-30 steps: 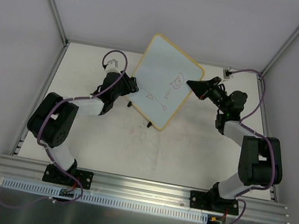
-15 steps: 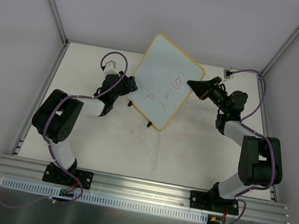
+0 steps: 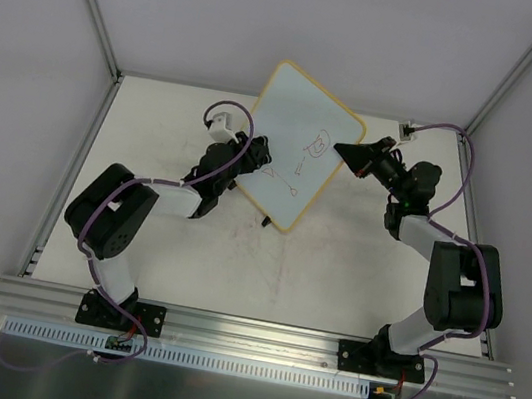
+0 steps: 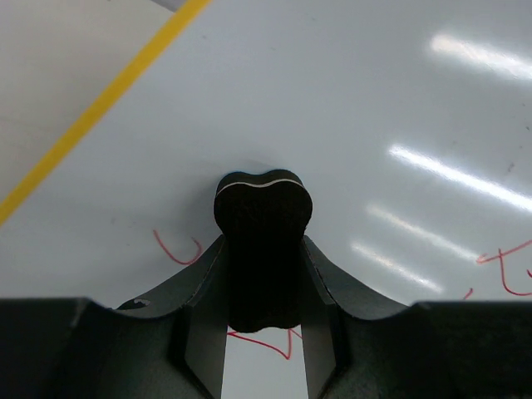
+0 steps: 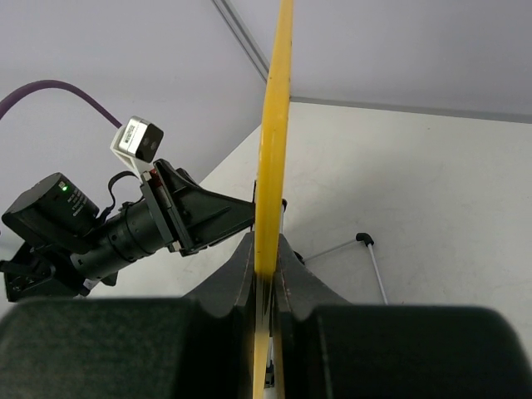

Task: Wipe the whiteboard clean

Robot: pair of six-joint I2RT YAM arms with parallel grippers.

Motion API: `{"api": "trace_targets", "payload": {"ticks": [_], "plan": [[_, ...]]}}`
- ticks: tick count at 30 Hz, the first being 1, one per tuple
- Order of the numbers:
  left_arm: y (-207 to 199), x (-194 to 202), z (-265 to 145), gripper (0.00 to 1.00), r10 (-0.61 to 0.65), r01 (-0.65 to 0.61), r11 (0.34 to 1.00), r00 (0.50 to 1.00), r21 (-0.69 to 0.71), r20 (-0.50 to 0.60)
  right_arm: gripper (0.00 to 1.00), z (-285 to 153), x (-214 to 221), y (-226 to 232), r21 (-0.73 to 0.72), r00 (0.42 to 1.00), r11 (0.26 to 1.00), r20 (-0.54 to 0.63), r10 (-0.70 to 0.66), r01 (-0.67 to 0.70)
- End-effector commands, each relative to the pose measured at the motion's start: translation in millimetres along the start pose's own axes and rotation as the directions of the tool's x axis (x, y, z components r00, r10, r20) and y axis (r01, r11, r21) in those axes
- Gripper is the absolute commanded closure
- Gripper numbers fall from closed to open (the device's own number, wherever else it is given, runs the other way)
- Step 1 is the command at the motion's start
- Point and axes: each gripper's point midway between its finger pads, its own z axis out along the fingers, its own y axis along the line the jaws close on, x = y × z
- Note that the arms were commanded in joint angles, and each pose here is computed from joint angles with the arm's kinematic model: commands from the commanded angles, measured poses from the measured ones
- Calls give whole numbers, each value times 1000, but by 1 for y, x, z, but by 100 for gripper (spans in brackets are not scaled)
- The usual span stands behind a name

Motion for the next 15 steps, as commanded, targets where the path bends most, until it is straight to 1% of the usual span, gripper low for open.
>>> {"api": "trace_targets", "payload": {"ticks": [1, 5, 6, 11, 15], "plan": [[-64, -20, -4, 100, -6, -4, 986, 998, 167, 62, 100, 1, 1, 21, -120, 994, 988, -26, -103, 99], [-85, -23, -6, 100, 23, -37, 976, 997, 215, 68, 100, 1, 3, 20, -118, 995, 988, -28, -98, 94], [-87, -24, -5, 100, 50, -65, 974, 996, 217, 73, 100, 1, 2, 20, -119, 995, 988, -27, -101, 97], [-69, -27, -4, 100, 78, -91, 986, 993, 141, 93, 100, 1, 2, 20, -119, 995, 988, -28, -99, 96], [-48, -25, -3, 100, 59, -68, 993, 994, 95, 95, 100, 1, 2, 21, -121, 995, 988, -27, -99, 95]]}}
